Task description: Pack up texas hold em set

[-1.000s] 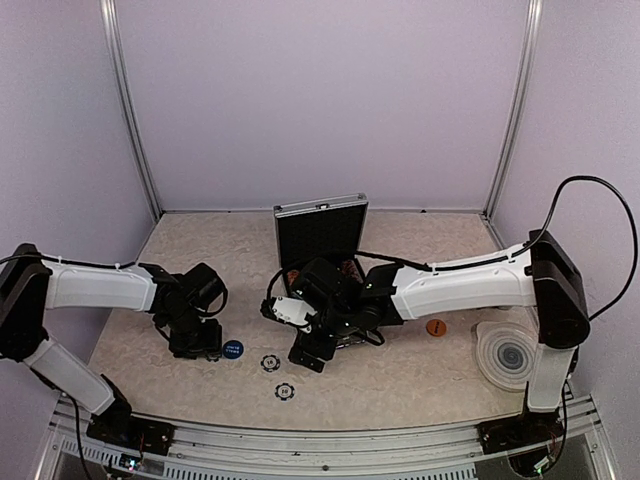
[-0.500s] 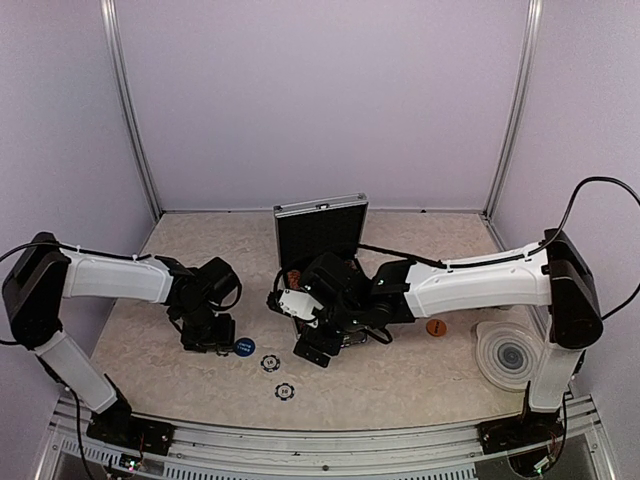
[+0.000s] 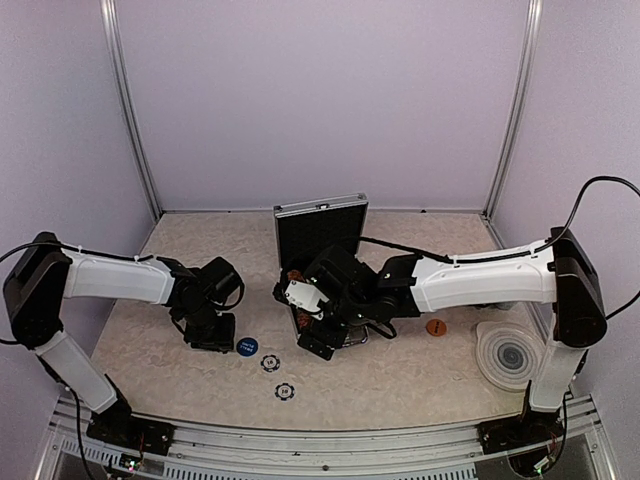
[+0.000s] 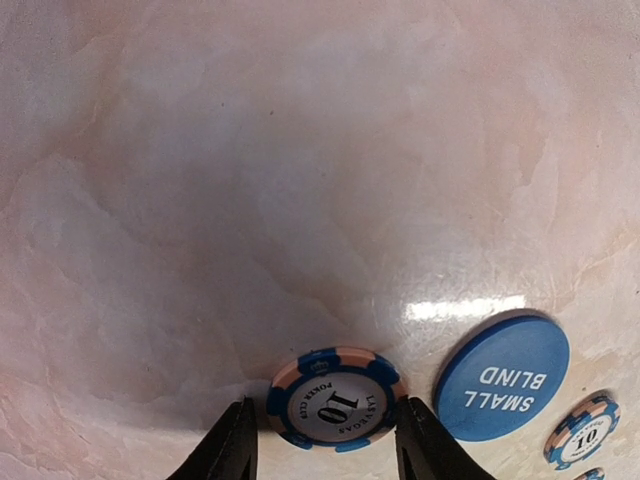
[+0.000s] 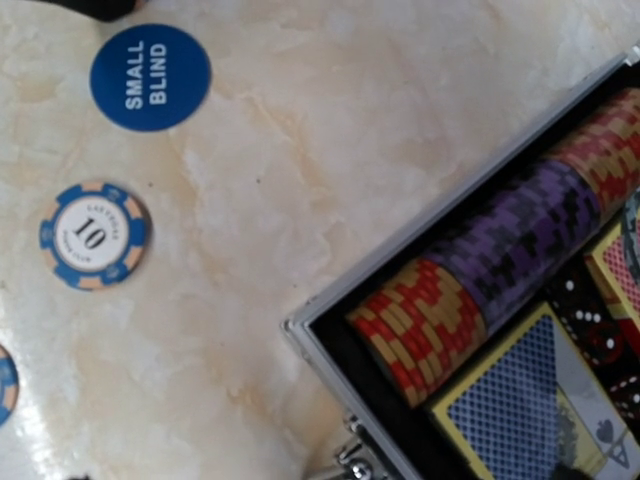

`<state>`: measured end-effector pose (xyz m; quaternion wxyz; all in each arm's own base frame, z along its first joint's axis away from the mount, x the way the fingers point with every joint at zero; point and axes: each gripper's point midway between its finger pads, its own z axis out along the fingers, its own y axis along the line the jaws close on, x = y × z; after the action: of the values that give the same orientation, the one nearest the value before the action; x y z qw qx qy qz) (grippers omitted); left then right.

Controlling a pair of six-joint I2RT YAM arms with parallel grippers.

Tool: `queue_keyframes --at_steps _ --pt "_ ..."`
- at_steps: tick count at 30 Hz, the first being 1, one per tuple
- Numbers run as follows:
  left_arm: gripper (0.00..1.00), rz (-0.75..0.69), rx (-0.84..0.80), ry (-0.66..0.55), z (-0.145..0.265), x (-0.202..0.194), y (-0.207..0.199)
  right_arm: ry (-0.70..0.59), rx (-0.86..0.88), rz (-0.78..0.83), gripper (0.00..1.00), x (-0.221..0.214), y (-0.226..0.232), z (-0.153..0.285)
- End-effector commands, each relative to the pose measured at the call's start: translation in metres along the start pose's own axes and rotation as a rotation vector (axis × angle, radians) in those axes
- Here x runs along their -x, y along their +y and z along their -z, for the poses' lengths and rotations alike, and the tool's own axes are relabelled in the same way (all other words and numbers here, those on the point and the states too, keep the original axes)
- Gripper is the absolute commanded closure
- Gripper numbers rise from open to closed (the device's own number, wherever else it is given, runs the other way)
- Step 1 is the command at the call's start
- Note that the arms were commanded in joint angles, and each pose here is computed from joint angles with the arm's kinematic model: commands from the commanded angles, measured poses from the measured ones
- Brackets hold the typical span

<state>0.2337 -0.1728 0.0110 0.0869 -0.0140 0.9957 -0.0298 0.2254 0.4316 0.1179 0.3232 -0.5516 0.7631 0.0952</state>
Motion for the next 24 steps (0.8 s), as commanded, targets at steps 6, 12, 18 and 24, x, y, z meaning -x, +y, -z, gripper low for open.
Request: queue_keyframes --at_steps 6,12,18,24 --pt "0.56 -0.039 0.021 0.092 -0.026 -0.017 0.005 -0.015 -0.018 -0.02 0.01 0.001 -0.01 0.007" --pt "0.64 -0.05 0.035 0.087 -0.025 -0.014 0.006 -0.021 -0.009 -0.021 0.01 0.001 -0.009 0.008" --pt "0.64 -0.052 0.027 0.043 -0.012 -0.003 0.003 -0.024 -0.011 -0.029 0.01 0.0 -0.01 0.009" --pt "0.64 -0.063 0.015 -0.063 0.022 0.025 -0.005 -0.042 -0.002 -0.061 0.01 0.004 -0.013 0.012"
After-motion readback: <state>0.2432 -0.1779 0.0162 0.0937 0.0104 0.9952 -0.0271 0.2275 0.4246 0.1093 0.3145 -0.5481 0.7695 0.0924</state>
